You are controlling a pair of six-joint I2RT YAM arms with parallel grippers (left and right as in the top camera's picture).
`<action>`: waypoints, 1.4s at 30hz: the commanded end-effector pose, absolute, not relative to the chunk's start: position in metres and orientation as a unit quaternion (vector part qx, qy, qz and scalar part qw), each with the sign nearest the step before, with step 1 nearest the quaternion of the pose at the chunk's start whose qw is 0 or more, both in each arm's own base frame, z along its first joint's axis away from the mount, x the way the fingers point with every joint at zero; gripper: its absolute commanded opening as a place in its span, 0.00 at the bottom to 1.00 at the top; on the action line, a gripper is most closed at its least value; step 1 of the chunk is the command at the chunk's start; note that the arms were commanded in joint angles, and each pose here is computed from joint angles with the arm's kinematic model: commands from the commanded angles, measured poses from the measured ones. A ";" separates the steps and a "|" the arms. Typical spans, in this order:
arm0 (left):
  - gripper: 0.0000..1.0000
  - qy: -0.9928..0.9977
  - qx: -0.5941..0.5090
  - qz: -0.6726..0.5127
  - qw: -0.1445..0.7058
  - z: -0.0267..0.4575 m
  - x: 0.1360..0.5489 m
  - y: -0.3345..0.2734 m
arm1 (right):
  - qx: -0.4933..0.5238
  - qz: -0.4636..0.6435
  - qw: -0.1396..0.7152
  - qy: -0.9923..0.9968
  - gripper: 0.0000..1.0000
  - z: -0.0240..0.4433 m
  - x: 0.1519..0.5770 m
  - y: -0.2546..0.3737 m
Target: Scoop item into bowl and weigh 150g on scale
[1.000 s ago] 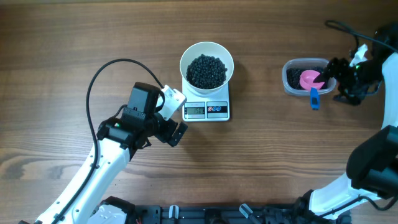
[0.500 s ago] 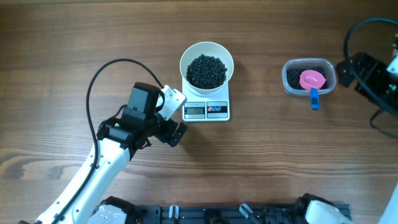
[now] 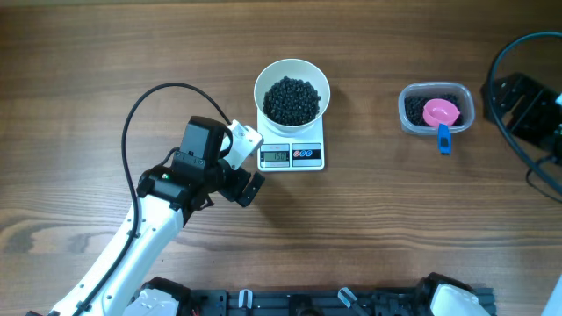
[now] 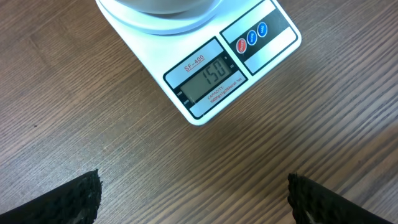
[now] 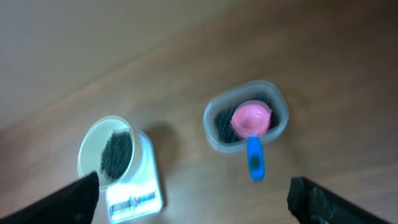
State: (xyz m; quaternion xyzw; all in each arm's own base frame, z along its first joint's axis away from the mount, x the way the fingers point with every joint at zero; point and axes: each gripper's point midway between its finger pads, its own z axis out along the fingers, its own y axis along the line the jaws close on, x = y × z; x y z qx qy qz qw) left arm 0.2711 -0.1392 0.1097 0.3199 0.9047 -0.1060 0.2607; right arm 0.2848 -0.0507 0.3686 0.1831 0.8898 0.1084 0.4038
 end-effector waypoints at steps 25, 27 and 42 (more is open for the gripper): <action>1.00 0.906 0.320 -0.104 0.257 0.107 0.271 -0.137 | 0.089 -0.014 0.793 0.603 1.00 0.321 0.218 -0.037; 1.00 0.906 0.320 -0.104 0.257 0.107 0.271 -0.137 | 0.090 -0.009 0.800 0.594 1.00 0.311 0.220 -0.034; 1.00 0.906 0.320 -0.104 0.257 0.107 0.271 -0.137 | 0.083 0.009 0.739 0.669 1.00 0.197 0.244 -0.026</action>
